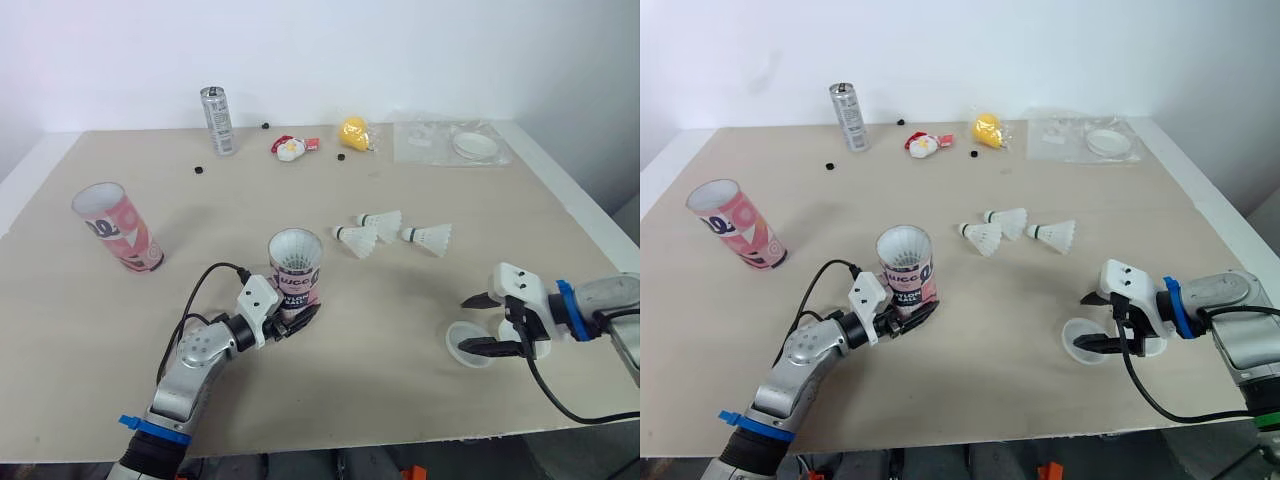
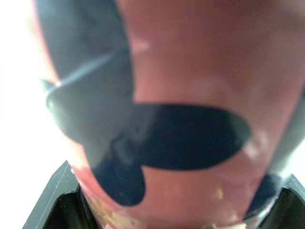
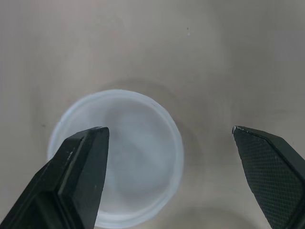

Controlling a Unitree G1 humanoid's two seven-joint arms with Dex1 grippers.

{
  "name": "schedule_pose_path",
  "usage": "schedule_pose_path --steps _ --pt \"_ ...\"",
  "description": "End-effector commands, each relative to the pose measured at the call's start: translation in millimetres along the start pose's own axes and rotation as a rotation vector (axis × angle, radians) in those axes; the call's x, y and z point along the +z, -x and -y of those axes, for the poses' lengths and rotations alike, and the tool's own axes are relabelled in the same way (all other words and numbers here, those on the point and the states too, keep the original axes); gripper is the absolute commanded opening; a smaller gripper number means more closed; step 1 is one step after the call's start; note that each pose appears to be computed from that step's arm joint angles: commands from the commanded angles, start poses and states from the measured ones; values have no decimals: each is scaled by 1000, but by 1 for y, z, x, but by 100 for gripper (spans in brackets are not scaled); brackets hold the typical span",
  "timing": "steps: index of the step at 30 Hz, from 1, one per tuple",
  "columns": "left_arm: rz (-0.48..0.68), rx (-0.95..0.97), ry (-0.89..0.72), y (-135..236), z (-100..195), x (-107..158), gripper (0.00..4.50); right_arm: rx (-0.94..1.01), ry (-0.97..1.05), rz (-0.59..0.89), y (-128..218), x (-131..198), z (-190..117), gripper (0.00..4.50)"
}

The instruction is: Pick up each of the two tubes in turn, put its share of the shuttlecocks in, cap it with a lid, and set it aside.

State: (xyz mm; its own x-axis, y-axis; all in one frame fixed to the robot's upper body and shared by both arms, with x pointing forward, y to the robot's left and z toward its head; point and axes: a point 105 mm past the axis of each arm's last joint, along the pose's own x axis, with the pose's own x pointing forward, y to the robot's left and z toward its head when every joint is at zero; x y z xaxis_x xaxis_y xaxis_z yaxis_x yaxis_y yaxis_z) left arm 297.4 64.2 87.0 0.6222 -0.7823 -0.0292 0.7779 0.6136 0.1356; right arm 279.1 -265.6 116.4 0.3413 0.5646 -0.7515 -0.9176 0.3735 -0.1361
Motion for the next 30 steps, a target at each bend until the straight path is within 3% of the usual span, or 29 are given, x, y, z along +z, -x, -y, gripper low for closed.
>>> schedule_pose_path --steps 1,4,10,15,18,25,30 --pt "-41 -29 20 0 10 -10 302 -10 16 -27 7 -2 5 421" --pt "-41 -29 18 0 10 -10 302 -10 11 -33 7 -4 6 314" --pt "-40 -29 10 -1 9 -10 302 -5 12 -45 7 -9 6 11" --pt "-42 -27 10 -1 8 -10 302 15 10 16 8 2 5 4" --pt "-45 -30 4 -1 7 -10 302 57 0 190 17 44 5 4" --pt "-45 -24 18 -3 6 -13 302 122 197 521 47 186 0 4" --pt "-43 -25 20 -5 6 -14 302 167 276 646 47 247 -10 4"
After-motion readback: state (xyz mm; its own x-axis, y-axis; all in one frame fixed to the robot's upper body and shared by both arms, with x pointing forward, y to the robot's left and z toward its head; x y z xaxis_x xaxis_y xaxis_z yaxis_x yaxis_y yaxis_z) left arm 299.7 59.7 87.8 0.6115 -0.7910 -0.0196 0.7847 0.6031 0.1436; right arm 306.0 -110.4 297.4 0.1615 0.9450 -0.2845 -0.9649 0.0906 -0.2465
